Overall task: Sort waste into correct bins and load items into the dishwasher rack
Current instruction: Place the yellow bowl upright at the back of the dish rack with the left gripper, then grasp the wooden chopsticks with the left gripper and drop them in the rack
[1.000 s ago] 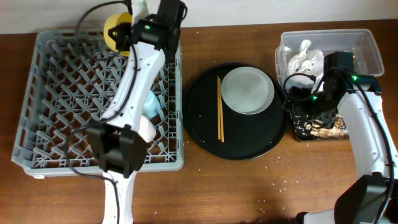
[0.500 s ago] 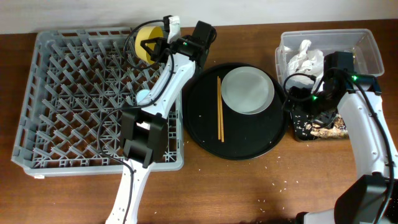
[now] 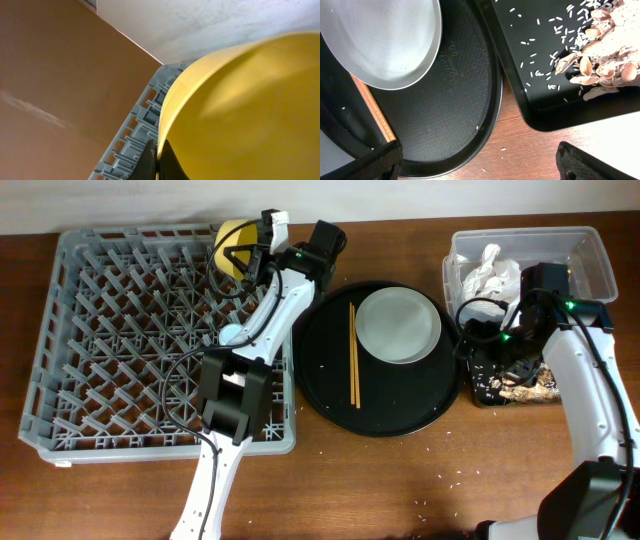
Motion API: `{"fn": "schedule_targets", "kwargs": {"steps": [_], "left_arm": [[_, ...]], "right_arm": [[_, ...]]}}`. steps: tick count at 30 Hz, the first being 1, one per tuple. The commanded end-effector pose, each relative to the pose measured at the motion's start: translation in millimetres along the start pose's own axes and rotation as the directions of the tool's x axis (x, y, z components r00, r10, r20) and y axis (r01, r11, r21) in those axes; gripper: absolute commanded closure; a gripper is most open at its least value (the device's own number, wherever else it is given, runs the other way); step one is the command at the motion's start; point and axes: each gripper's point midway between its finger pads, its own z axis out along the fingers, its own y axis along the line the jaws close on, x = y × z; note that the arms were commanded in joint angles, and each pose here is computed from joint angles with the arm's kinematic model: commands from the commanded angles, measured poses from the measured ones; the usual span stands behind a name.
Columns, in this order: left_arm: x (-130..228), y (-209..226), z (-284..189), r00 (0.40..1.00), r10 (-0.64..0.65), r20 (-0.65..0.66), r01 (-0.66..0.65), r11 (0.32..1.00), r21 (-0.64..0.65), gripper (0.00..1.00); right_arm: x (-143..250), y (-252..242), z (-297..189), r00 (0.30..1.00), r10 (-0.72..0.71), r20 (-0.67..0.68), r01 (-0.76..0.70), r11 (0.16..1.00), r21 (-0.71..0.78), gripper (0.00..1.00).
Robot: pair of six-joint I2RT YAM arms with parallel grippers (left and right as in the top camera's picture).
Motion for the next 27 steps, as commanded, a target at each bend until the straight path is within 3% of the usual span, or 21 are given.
{"fn": "schedule_targets", "kwargs": {"steps": [1, 3, 6, 8, 11, 14, 16, 17, 18, 19, 20, 23, 27], "left_arm": [[7, -22, -17, 0.999, 0.040, 0.019, -0.041, 0.998, 0.037, 0.99], [4, -28, -39, 0.998, 0.042, 0.050, -0.045, 0.997, 0.063, 0.93], [2, -31, -53, 0.997, 0.044, 0.070, -0.050, 0.996, 0.079, 0.74], [2, -35, -61, 0.992, 0.098, 0.081, -0.106, 0.989, 0.101, 0.43], [12, -65, -76, 0.973, 0.217, 0.080, -0.230, 0.935, 0.269, 0.31], [14, -75, -97, 0.969, 0.236, 0.073, -0.243, 0.855, 0.458, 0.27], [5, -72, -128, 0.978, 0.201, 0.062, -0.193, 0.739, 0.645, 0.26], [5, -73, -153, 0.978, 0.202, 0.044, -0.159, 0.604, 0.781, 0.26], [11, -81, -193, 0.975, 0.223, 0.025, -0.110, 0.381, 0.918, 0.25], [22, -88, -227, 0.965, 0.262, 0.015, -0.066, 0.188, 0.980, 0.26], [36, -88, -249, 0.948, 0.319, 0.008, -0.029, 0.062, 0.998, 0.26], [72, -77, -249, 0.886, 0.453, -0.102, 0.063, 0.100, 0.993, 0.27], [105, -79, -268, 0.818, 0.565, -0.104, 0.100, 0.038, 0.994, 0.37]], "right_arm": [[-4, -1, -5, 1.000, 0.005, 0.020, -0.005, 1.000, 0.008, 0.01], [-4, -1, -5, 1.000, 0.005, 0.020, -0.005, 1.000, 0.008, 0.01], [-4, -1, -5, 1.000, 0.005, 0.020, -0.005, 1.000, 0.008, 0.02], [-4, -1, -5, 1.000, 0.005, 0.020, -0.005, 1.000, 0.008, 0.01], [-4, -1, -5, 1.000, 0.005, 0.020, -0.005, 1.000, 0.008, 0.01], [-4, -1, -5, 1.000, 0.005, 0.020, -0.005, 1.000, 0.008, 0.01], [-4, -1, -5, 1.000, 0.005, 0.020, -0.005, 1.000, 0.008, 0.02], [-4, -1, -5, 1.000, 0.005, 0.020, -0.005, 1.000, 0.008, 0.01], [-4, -1, -5, 1.000, 0.005, 0.021, -0.005, 1.000, 0.008, 0.02], [-4, -1, -5, 1.000, 0.005, 0.020, -0.005, 1.000, 0.008, 0.01], [-4, -1, -5, 1.000, 0.005, 0.020, -0.005, 1.000, 0.008, 0.02], [-4, -1, -5, 1.000, 0.005, 0.020, -0.005, 1.000, 0.008, 0.02], [-4, -1, -5, 1.000, 0.005, 0.020, -0.005, 1.000, 0.008, 0.02]]}}
